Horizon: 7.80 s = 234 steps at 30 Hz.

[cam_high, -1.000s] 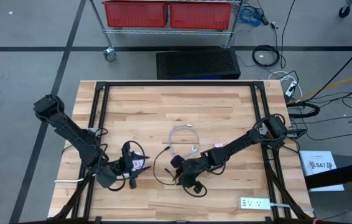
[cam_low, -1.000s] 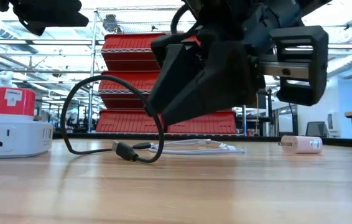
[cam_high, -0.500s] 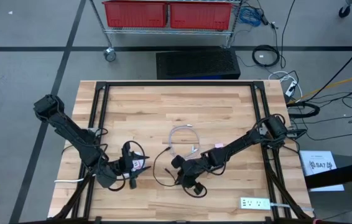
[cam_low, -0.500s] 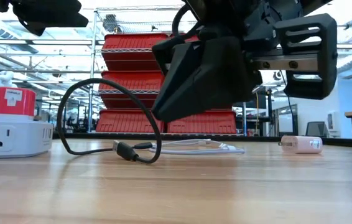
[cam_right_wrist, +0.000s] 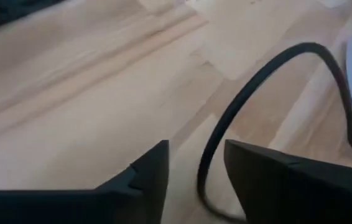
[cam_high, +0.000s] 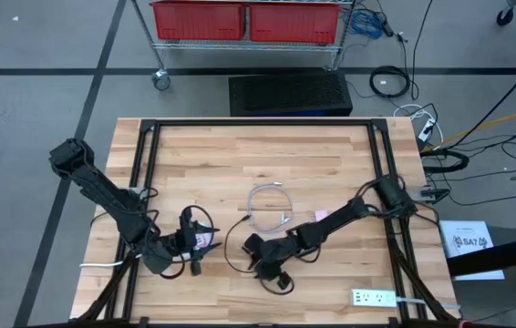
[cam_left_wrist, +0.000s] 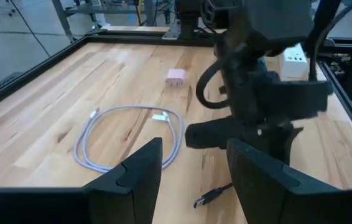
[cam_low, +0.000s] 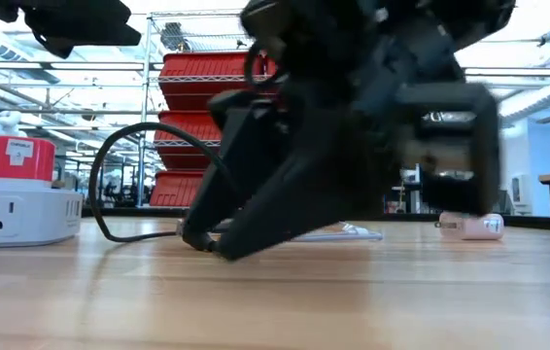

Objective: Insert USB
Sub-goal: Insert the black charger cable into the red charger adapter on the left white outlet extension

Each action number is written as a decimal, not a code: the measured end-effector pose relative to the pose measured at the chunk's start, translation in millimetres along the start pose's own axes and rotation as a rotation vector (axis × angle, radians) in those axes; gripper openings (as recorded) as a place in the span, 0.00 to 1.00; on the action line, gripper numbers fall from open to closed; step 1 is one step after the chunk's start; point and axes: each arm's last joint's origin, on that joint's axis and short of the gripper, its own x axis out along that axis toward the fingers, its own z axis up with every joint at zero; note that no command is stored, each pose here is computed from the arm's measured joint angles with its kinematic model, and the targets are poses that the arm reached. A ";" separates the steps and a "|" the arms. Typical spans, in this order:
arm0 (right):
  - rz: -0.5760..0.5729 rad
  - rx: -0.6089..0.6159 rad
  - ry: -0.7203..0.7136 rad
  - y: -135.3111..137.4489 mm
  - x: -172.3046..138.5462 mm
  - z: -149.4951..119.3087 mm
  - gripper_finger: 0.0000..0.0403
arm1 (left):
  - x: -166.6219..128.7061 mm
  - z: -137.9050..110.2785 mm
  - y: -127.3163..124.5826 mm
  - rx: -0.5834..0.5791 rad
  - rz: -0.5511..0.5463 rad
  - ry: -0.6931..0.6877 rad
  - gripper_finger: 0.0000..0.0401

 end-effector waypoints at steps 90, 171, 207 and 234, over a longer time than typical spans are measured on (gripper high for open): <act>-0.505 0.566 0.020 -73.5 -197.3 59.9 0.44 | 2.5 50.2 8.5 -0.052 -0.030 0.021 0.00; -0.504 0.706 -0.694 -60.1 -110.6 -0.8 0.00 | 35.9 13.8 -19.9 -0.230 0.045 0.054 0.57; -0.430 0.591 -0.499 -81.6 -103.3 24.2 0.00 | -54.9 107.1 36.5 0.013 0.078 0.280 0.01; -0.121 0.311 -0.285 -149.0 9.8 78.9 0.00 | -88.6 70.4 31.3 0.040 0.175 0.490 0.01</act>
